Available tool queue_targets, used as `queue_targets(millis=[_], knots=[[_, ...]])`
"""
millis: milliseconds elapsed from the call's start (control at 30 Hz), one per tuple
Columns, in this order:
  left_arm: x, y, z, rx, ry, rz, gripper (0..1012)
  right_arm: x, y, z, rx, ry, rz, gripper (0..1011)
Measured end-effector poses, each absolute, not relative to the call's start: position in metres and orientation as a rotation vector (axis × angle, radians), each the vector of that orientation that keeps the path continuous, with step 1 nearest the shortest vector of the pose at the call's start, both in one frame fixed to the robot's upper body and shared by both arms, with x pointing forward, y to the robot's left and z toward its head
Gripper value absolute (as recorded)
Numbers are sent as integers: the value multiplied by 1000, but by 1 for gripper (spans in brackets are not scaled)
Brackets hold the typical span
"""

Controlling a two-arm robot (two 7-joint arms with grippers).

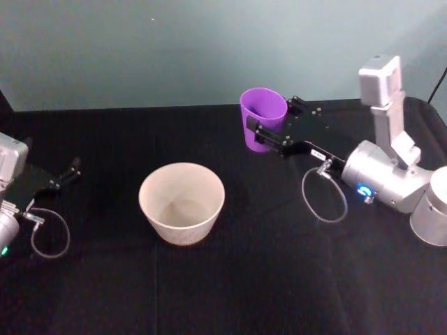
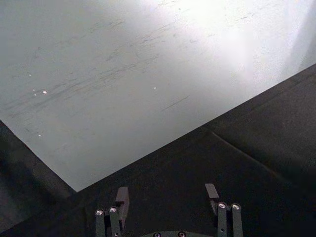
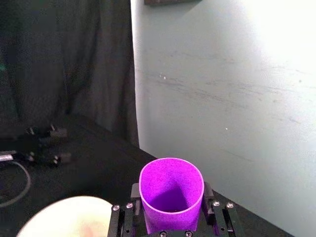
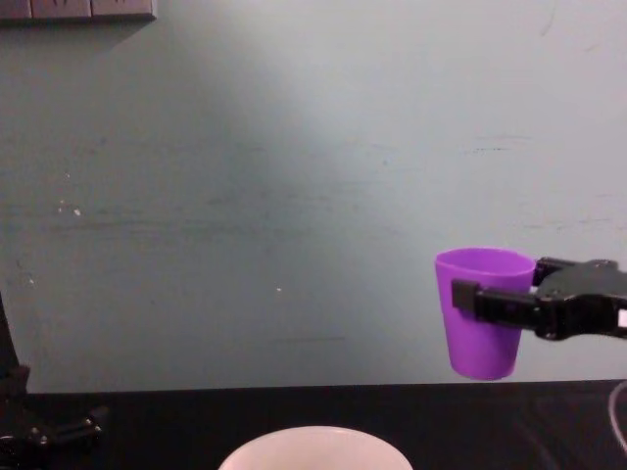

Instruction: Pick up the cup and pour the mung beans from the cup into the bowl.

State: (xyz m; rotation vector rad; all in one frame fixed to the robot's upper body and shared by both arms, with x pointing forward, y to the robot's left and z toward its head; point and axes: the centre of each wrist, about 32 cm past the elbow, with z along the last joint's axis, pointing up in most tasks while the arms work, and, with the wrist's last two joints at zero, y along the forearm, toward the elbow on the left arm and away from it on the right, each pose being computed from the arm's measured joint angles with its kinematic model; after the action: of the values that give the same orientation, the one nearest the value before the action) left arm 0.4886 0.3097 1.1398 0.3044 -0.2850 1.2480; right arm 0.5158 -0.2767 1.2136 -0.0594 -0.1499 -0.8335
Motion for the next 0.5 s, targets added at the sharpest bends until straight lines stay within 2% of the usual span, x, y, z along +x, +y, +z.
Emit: queue_targets(millis=[300, 500], knots=[[489, 310, 1140, 304, -285, 1248, 1000, 523, -268, 1196, -151, -301, -823, 718], [489, 310, 1140, 304, -285, 1248, 1000, 522, -265, 1187, -247, -469, -801, 718]])
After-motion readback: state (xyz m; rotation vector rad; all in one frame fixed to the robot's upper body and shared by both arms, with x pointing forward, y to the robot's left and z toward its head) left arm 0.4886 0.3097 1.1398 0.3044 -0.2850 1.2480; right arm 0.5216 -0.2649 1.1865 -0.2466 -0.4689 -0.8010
